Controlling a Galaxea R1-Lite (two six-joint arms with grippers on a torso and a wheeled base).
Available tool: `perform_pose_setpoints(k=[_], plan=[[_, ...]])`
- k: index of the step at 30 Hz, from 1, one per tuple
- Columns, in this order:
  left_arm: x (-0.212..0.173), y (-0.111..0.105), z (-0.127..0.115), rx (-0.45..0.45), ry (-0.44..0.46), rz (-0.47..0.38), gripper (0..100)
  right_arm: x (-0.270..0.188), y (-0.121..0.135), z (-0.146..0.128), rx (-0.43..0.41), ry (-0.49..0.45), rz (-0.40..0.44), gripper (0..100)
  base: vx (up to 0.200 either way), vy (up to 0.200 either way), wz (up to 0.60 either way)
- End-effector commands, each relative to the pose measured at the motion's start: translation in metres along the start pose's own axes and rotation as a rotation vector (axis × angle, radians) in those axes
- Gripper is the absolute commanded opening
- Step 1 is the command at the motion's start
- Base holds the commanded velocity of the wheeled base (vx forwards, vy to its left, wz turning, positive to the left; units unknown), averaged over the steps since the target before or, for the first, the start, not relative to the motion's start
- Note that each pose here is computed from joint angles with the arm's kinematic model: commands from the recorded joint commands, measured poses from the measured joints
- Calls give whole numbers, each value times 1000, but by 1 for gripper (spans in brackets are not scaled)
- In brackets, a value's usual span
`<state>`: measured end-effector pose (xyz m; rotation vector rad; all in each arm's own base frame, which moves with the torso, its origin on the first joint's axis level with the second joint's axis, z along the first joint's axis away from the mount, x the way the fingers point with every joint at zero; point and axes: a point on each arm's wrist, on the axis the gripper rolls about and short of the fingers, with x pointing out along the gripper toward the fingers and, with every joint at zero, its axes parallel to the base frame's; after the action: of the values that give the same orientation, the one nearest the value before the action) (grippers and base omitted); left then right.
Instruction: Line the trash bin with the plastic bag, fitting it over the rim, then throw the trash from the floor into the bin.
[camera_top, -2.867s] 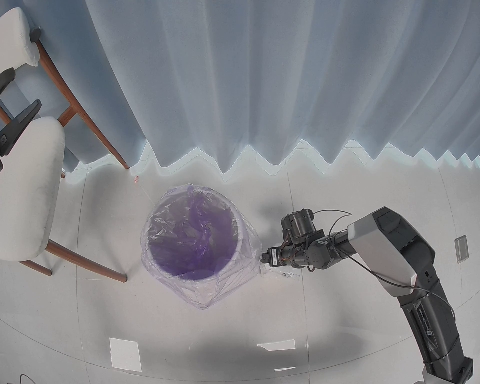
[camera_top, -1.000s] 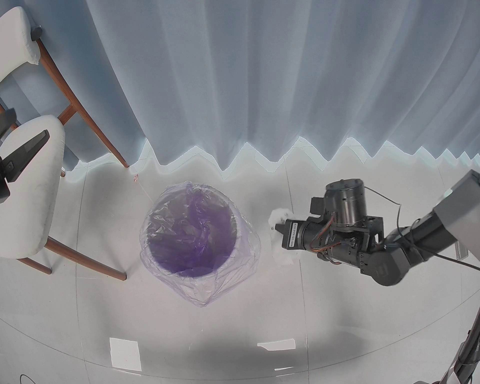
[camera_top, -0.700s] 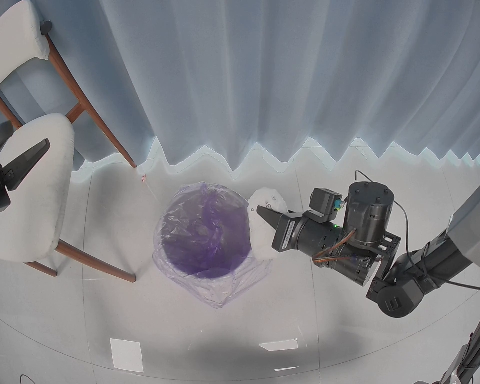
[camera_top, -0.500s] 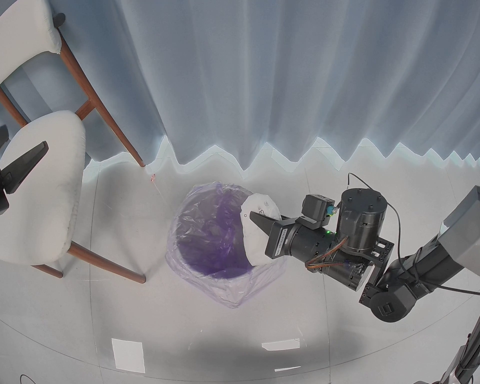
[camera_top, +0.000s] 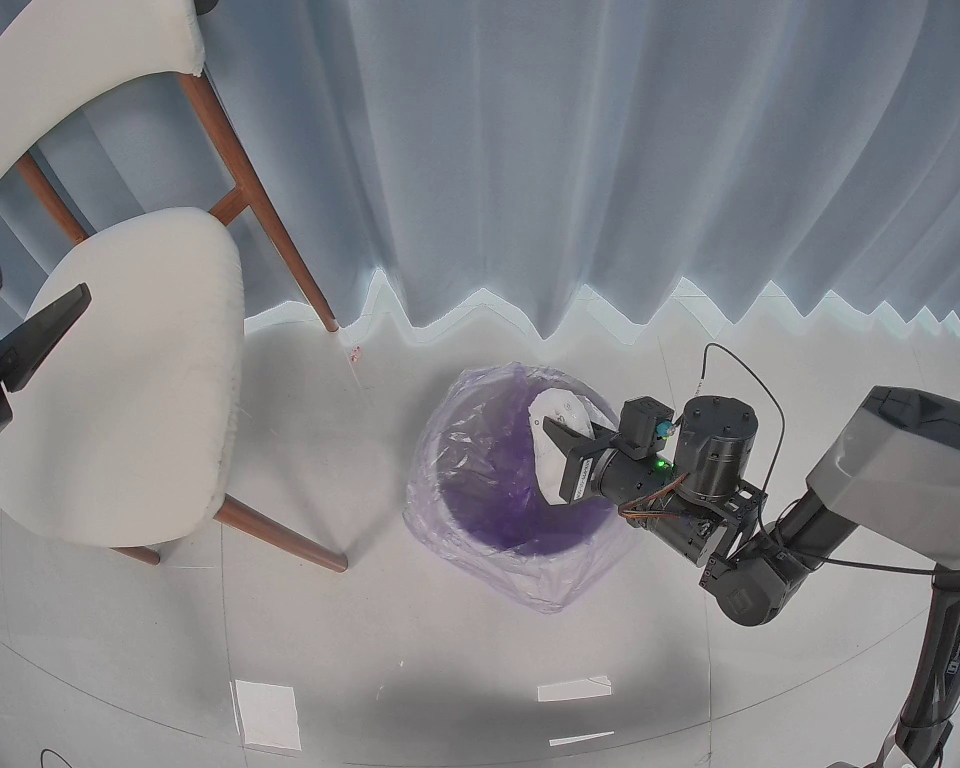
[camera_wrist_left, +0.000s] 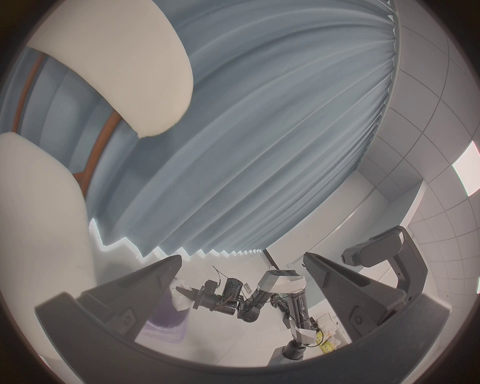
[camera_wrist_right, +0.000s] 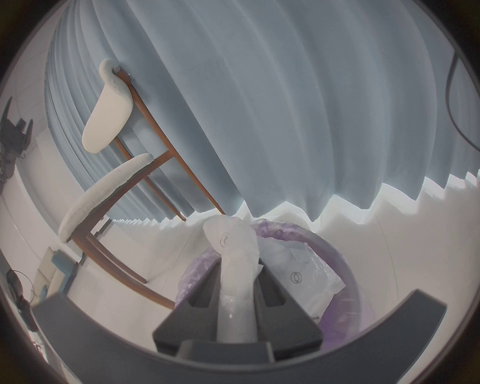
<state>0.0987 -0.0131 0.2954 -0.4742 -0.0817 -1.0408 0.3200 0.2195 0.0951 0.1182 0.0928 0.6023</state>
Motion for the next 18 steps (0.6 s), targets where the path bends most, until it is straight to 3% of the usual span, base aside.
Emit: perform_pose_setpoints(k=[1, 3, 11, 18], plan=[[1, 0, 1, 6, 0, -6, 100, 13, -21, -29, -4, 37, -52, 0, 0, 200, 0], [1, 0, 0, 9, 2, -12, 100, 13, -24, -30, -5, 40, -59, 0, 0, 200, 0], [2, -3, 0, 11, 4, -32, 100, 15, -42, -31, -2, 31, -101, 0, 0, 0, 0], [2, -3, 0, 14, 2, -32, 100, 1, -40, -29, -10, 22, -100, 0, 0, 0, 0]])
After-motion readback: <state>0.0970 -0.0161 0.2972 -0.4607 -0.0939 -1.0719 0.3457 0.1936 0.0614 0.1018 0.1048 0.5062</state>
